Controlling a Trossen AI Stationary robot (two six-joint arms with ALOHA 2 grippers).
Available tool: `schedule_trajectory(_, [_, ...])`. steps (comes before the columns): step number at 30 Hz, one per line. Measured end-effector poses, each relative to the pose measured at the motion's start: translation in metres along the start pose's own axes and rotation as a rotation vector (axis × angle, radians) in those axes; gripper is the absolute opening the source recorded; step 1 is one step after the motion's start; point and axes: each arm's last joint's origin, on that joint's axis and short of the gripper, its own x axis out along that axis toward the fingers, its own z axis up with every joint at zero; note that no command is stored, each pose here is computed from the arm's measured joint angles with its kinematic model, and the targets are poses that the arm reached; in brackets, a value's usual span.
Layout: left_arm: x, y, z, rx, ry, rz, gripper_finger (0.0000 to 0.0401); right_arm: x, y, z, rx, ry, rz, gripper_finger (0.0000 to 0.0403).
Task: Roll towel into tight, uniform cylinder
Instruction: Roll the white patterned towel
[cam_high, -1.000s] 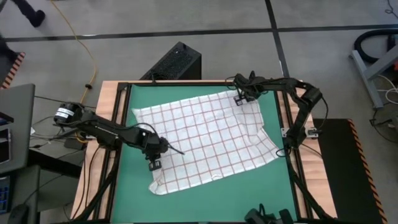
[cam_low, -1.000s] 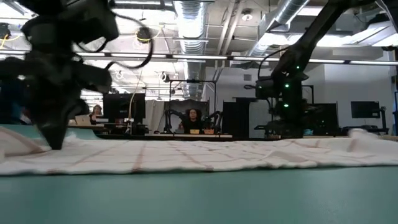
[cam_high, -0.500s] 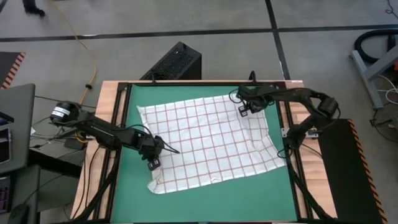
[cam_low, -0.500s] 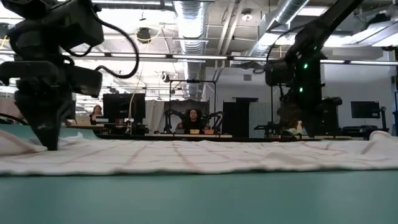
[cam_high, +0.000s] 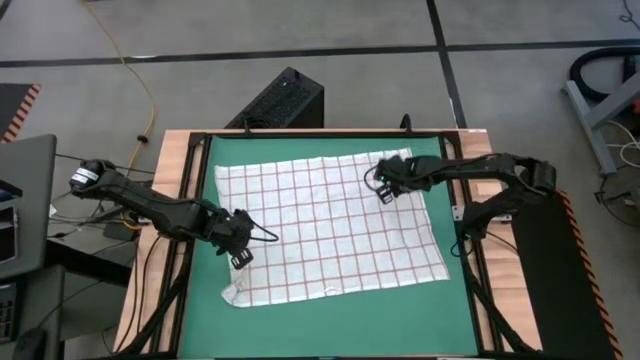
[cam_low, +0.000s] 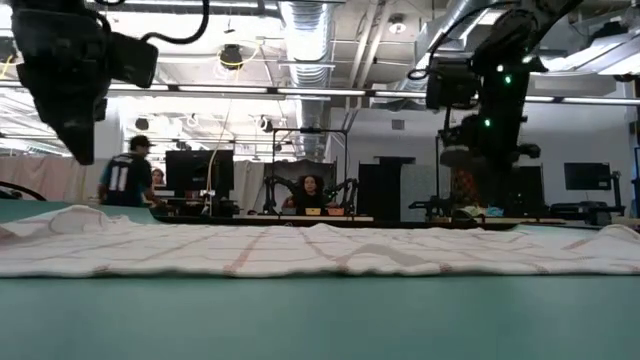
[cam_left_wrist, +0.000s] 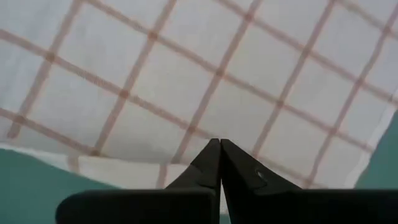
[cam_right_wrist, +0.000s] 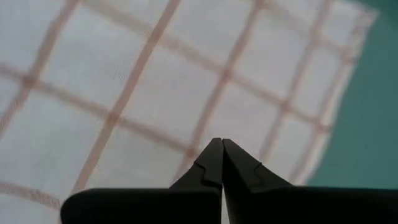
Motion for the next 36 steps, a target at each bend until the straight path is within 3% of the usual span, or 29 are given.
schedule_trajectory(5, [0.0, -0.02, -0.001, -0.01, -0.149, -0.096, 0.0, 0.027, 0.009, -0.02, -0.003, 0.053, 0.01, 0.0021])
schedule_trajectory(9, [0.01, -0.03, -0.007, -0.016, -0.161, -0.086, 0.0, 0.035, 0.01, -0.03, 0.017, 0.077, -0.023, 0.0021])
schedule_trajectory(17, [0.055, -0.049, -0.031, 0.028, 0.005, 0.011, 0.0, 0.034, 0.01, -0.042, 0.003, 0.101, -0.044, 0.0021])
schedule_trajectory(21, [0.066, -0.054, -0.045, -0.029, 0.086, 0.038, 0.0, 0.033, 0.011, -0.049, -0.031, 0.126, -0.061, 0.0021])
schedule_trajectory(27, [0.045, -0.066, -0.059, -0.166, 0.087, 0.017, 0.0, 0.03, 0.011, -0.058, -0.089, 0.155, -0.098, 0.0021])
schedule_trajectory(33, [0.018, -0.066, -0.076, -0.214, 0.088, 0.169, 0.0, 0.026, 0.014, -0.061, -0.111, 0.143, -0.09, 0.0021])
schedule_trajectory(36, [0.011, -0.068, -0.083, -0.219, 0.063, 0.181, 0.0, 0.014, 0.014, -0.064, -0.129, 0.155, -0.052, 0.0021])
